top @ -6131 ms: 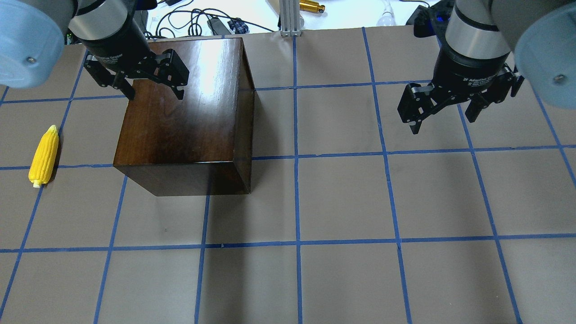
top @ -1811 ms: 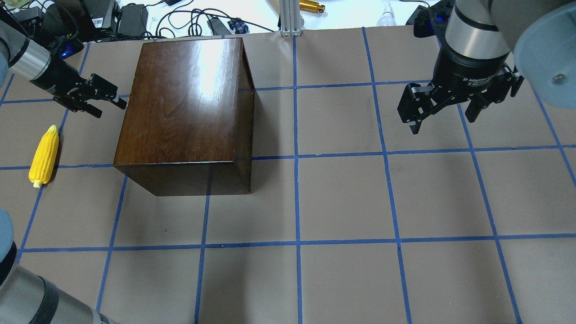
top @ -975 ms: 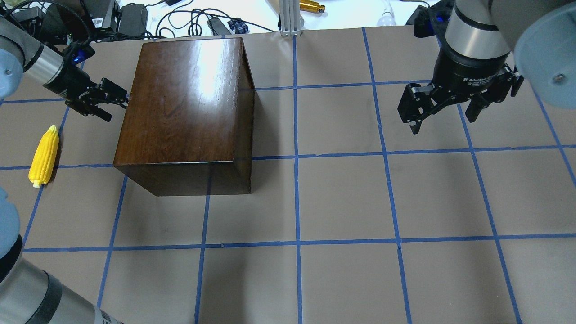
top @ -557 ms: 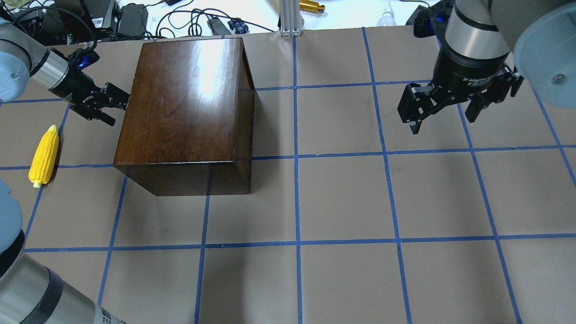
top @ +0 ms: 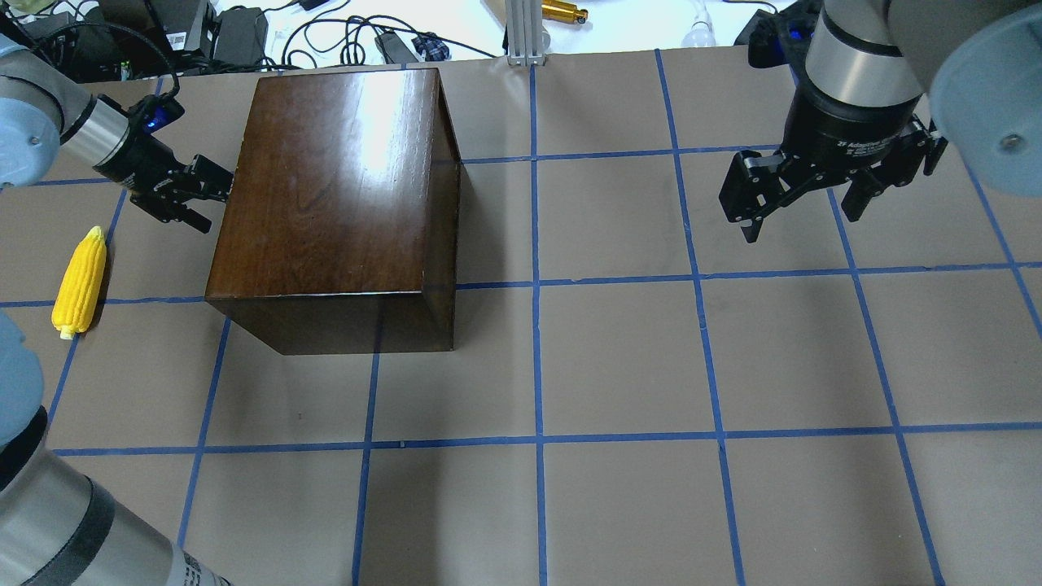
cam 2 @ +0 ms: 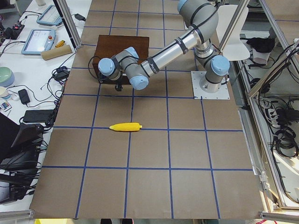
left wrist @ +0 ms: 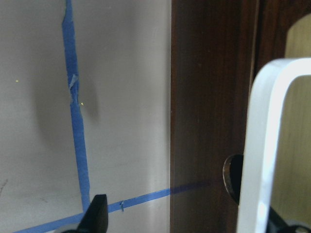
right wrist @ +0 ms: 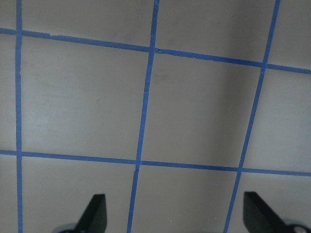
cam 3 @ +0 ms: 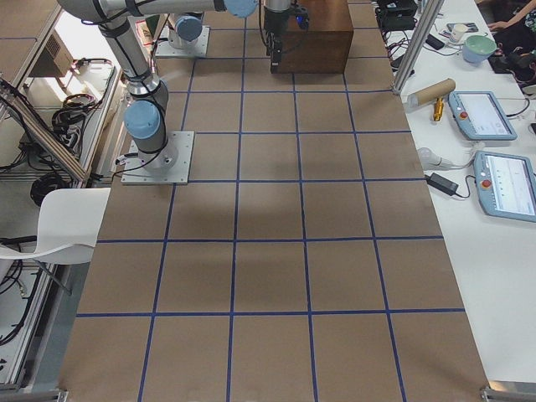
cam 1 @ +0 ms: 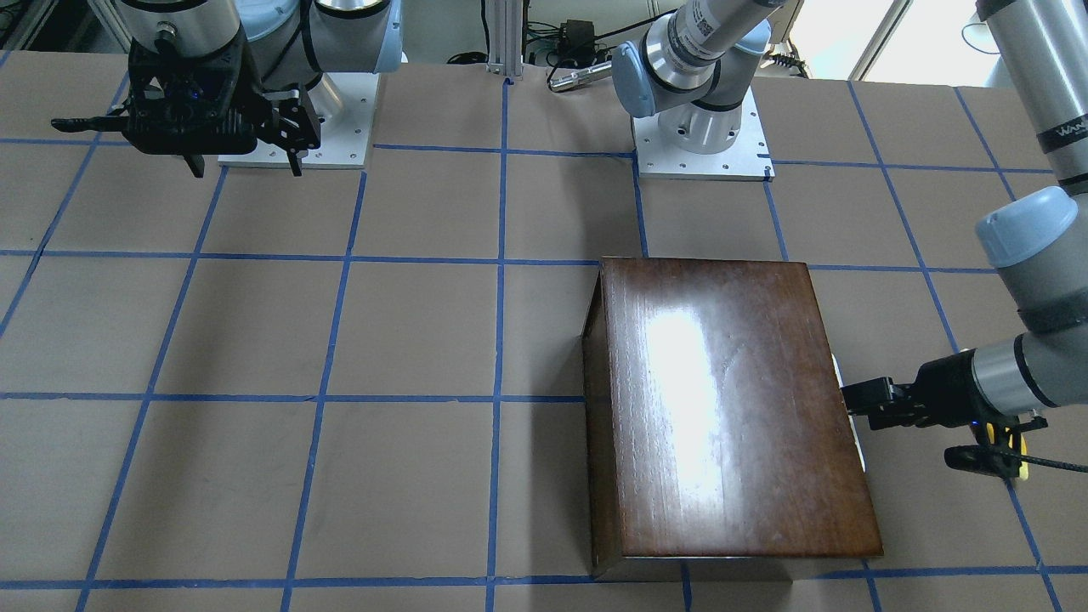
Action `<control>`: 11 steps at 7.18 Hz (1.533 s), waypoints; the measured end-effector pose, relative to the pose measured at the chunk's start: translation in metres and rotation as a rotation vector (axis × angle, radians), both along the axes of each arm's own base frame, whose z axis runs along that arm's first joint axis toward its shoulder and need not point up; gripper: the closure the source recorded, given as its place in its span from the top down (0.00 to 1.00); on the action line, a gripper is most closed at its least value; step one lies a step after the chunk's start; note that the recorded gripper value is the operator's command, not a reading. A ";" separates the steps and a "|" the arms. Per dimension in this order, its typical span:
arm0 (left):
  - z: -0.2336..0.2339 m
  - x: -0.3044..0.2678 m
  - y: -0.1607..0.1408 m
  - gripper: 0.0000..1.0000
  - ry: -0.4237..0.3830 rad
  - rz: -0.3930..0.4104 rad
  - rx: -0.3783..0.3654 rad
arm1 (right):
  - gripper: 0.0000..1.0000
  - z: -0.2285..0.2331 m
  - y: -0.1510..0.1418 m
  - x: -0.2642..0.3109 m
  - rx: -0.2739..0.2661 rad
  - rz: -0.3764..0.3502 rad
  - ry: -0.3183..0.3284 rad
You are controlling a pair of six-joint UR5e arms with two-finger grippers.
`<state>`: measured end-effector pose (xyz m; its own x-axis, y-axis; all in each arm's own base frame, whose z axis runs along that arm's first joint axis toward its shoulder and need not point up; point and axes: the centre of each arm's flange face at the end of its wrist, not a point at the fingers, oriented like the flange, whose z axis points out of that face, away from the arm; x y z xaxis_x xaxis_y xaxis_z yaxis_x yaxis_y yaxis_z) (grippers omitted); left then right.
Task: Open drawer and put corn inside
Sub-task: 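Pull the drawer outward with the left gripper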
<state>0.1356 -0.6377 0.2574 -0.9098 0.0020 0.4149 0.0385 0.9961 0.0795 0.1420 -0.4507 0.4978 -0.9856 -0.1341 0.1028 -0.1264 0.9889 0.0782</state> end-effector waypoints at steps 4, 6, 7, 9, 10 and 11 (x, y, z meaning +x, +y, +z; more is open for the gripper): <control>0.001 0.032 0.004 1.00 -0.011 0.040 -0.005 | 1.00 0.000 0.000 0.000 0.000 0.000 0.001; 0.003 0.049 0.007 1.00 -0.015 0.063 -0.008 | 1.00 0.000 0.000 0.000 0.001 0.001 0.001; 0.003 0.059 0.010 1.00 -0.015 0.078 -0.008 | 1.00 0.000 0.000 0.000 0.001 0.000 0.001; 0.003 0.072 0.014 1.00 -0.015 0.100 -0.009 | 1.00 0.000 0.000 0.000 0.001 0.000 0.001; 0.003 0.078 0.016 1.00 -0.016 0.108 -0.009 | 1.00 0.000 0.000 0.000 0.001 0.000 0.001; 0.003 0.083 0.018 1.00 -0.016 0.116 -0.009 | 1.00 0.000 0.000 0.000 0.001 0.000 0.001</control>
